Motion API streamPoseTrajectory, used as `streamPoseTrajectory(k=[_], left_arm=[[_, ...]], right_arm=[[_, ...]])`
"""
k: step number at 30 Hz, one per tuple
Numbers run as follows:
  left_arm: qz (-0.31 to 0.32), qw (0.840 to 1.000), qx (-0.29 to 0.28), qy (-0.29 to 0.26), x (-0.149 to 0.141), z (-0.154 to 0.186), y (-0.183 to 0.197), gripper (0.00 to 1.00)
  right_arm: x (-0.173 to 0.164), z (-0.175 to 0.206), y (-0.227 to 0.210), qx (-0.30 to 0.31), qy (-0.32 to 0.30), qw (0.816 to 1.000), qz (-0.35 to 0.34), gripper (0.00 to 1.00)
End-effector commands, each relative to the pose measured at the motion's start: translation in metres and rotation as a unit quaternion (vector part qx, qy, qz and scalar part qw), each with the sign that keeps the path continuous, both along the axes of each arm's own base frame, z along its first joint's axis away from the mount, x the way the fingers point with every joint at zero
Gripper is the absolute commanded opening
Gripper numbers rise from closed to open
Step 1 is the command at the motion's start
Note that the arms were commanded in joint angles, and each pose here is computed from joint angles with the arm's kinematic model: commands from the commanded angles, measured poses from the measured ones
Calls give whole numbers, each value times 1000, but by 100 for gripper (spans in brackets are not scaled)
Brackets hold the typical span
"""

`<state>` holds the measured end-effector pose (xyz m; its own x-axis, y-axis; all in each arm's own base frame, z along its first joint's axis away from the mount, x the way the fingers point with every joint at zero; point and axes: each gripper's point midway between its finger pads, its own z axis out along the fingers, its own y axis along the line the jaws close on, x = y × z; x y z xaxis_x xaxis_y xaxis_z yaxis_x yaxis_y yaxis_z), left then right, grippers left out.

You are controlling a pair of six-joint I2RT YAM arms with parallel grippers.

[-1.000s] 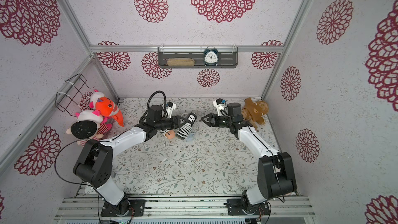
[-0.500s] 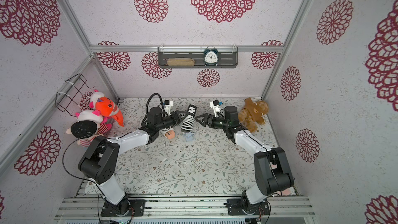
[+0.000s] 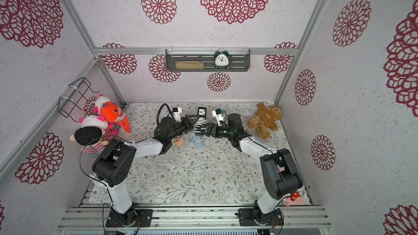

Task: Unwrap the cord wrapped around the power strip
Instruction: Adjust the power strip.

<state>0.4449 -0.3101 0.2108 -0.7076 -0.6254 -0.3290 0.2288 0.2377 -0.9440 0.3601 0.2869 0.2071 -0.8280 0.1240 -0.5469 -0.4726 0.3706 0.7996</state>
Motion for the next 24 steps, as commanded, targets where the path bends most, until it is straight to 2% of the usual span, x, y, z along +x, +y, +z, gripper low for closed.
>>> streamPoseTrajectory(k=[1,9,12,14,16,17,18,19,24], left_arm=[[12,997,-50,-60,0,50,-2,0],[6,998,-43,-46,-4,34,-11,0],[10,999,-28,-41,-5,28,-8,25],[11,999,-13,-36,-6,24,-6,47],[14,999,5,-33,-7,20,-3,84],[18,999,13,-31,-8,18,0,94],[23,999,20,-30,-8,18,5,100],[28,999,25,-29,-8,17,11,98],[47,997,65,-12,-13,12,43,97]], right_arm=[[5,28,7,21,-38,999,8,76],[9,29,6,20,-42,999,1,45],[9,30,4,5,-48,999,-2,38],[9,31,3,1,-50,999,-1,35],[8,31,3,-2,-50,999,4,30],[7,32,3,-1,-49,999,6,29],[7,33,2,-1,-51,999,9,27],[6,33,2,-3,-51,999,12,27],[4,33,-3,-10,-45,999,28,25]])
